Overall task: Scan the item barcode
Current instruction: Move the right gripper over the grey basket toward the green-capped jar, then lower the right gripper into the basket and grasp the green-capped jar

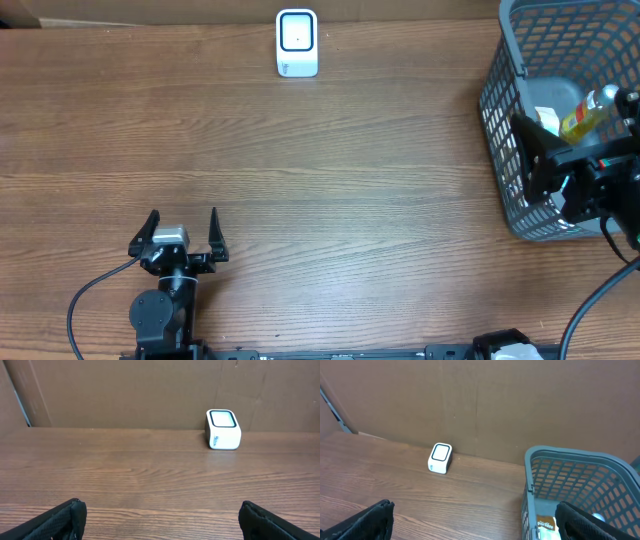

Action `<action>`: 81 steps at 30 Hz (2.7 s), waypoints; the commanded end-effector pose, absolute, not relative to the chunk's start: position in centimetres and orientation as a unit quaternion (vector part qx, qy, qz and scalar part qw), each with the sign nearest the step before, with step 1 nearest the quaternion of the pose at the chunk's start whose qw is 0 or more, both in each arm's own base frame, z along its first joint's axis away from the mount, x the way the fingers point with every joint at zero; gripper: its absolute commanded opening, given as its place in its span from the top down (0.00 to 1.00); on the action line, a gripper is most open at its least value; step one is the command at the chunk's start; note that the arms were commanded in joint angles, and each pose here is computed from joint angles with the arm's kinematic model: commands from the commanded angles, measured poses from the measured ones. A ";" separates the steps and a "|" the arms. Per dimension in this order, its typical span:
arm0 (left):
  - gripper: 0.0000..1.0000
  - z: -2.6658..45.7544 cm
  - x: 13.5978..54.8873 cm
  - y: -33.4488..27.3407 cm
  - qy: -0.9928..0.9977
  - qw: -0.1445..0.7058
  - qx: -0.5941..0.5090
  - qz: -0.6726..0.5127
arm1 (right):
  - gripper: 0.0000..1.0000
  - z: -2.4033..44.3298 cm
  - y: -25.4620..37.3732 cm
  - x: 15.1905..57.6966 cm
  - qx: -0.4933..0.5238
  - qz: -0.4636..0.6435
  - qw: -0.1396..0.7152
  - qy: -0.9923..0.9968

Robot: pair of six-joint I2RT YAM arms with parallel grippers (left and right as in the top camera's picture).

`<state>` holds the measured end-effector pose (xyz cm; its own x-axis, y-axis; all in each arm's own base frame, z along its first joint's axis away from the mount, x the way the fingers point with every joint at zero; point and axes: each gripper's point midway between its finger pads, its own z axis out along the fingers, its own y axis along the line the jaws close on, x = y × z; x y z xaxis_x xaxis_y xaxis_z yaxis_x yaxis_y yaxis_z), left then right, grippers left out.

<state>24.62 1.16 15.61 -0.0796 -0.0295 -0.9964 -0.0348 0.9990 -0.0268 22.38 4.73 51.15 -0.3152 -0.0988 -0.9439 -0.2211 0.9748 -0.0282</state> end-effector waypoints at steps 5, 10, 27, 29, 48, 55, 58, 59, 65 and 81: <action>0.01 15.6 24.6 1.4 0.733 0.680 -0.025 0.006 | 0.00 49.3 3.3 21.5 -0.084 0.019 0.542 0.836; 0.00 15.6 24.6 1.4 0.733 0.680 -0.025 0.006 | 0.00 45.6 2.9 19.6 -0.091 0.013 0.468 0.879; 0.00 15.6 24.6 1.4 0.733 0.680 -0.025 0.006 | 0.00 44.8 4.2 18.8 -0.109 0.049 0.448 0.886; 0.00 15.6 24.6 1.4 0.733 0.680 -0.025 0.006 | 0.00 44.8 4.2 18.8 -0.110 0.049 0.448 0.886; 0.00 15.6 24.6 1.4 0.733 0.680 -0.025 0.006 | 0.34 51.7 3.2 25.5 0.009 0.056 0.583 0.810; 0.00 15.6 24.6 1.4 0.733 0.680 -0.025 0.006 | 0.44 47.5 -2.4 31.4 0.138 -0.089 0.521 0.838; 0.00 15.6 24.6 1.4 0.733 0.680 -0.025 0.006 | 0.34 44.7 -4.2 34.0 0.164 -0.114 0.478 0.856; 0.00 15.6 24.6 1.4 0.733 0.680 -0.025 0.006 | 0.30 43.9 -5.0 34.8 0.174 -0.121 0.466 0.859; 0.00 15.6 24.6 1.4 0.733 0.680 -0.025 0.006 | 0.19 40.2 -10.2 37.4 0.234 -0.136 0.415 0.869; 0.00 15.6 24.6 1.4 0.733 0.680 -0.025 0.006 | 0.10 28.9 -22.1 40.0 0.352 -0.058 0.291 0.888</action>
